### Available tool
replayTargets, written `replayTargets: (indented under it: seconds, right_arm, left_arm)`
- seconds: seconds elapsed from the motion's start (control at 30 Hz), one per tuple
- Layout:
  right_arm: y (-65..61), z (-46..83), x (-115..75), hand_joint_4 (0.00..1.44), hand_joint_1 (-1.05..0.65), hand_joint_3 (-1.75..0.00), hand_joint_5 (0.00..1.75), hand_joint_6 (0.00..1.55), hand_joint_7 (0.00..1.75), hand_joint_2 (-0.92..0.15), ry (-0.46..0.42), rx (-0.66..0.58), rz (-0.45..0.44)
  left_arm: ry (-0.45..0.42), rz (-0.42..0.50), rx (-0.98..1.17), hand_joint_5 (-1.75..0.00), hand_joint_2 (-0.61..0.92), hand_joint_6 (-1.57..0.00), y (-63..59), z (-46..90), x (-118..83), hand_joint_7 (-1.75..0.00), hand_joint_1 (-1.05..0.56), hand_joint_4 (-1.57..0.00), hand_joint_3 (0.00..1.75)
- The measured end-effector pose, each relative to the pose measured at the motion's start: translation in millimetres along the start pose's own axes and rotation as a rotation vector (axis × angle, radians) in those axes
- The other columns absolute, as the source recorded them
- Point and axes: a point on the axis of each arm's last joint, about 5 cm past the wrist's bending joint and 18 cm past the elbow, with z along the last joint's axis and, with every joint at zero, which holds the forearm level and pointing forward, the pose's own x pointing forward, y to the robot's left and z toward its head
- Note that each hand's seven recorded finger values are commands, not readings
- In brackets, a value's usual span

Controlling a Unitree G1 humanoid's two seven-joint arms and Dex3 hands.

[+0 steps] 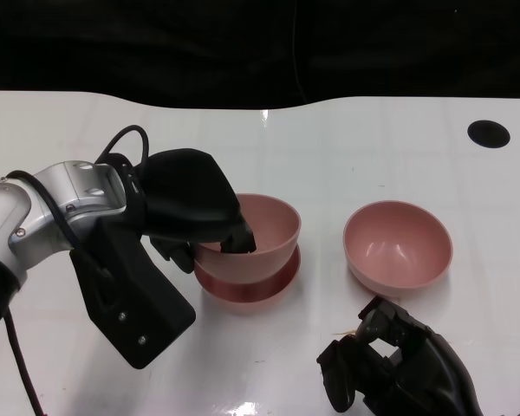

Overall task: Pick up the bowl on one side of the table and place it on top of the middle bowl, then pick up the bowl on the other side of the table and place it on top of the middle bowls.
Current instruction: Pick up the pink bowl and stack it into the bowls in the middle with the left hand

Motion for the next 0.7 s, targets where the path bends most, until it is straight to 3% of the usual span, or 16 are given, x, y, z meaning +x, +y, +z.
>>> replayTargets:
  seconds: [0.2,0.33,0.53,0.7]
  right_arm:
    - [2.0,2.0,0.4,0.94,-0.19,-0.43,1.69,1.0,1.15,-0.83,-0.004,-0.005,-0.006]
    - [2.2,1.8,0.5,0.94,-0.18,-0.44,1.69,1.0,1.14,-0.82,-0.002,-0.005,-0.008]
    - [2.2,1.8,0.5,0.95,-0.19,-0.43,1.67,1.01,1.12,-0.82,-0.002,-0.005,-0.008]
    - [2.2,1.8,0.5,0.94,-0.21,-0.4,1.68,1.01,1.13,-0.83,-0.004,-0.006,-0.006]
  left_arm:
    - [0.001,-0.011,-0.004,-0.85,0.92,-0.97,-1.9,0.2,0.7,-0.46,-0.2,-0.95,0.1]
    - [0.004,-0.016,-0.005,-0.97,0.92,-1.04,-2.8,0.4,1.2,-0.39,-0.2,-0.92,0.07]
    - [0.009,-0.024,-0.012,-0.54,0.92,-1.11,-4.6,0.1,1.4,-0.15,-0.2,-1.04,0.03]
    - [0.009,-0.026,-0.013,-0.38,0.92,-1.16,-5.0,0.1,1.4,-0.05,-0.22,-1.11,0.02]
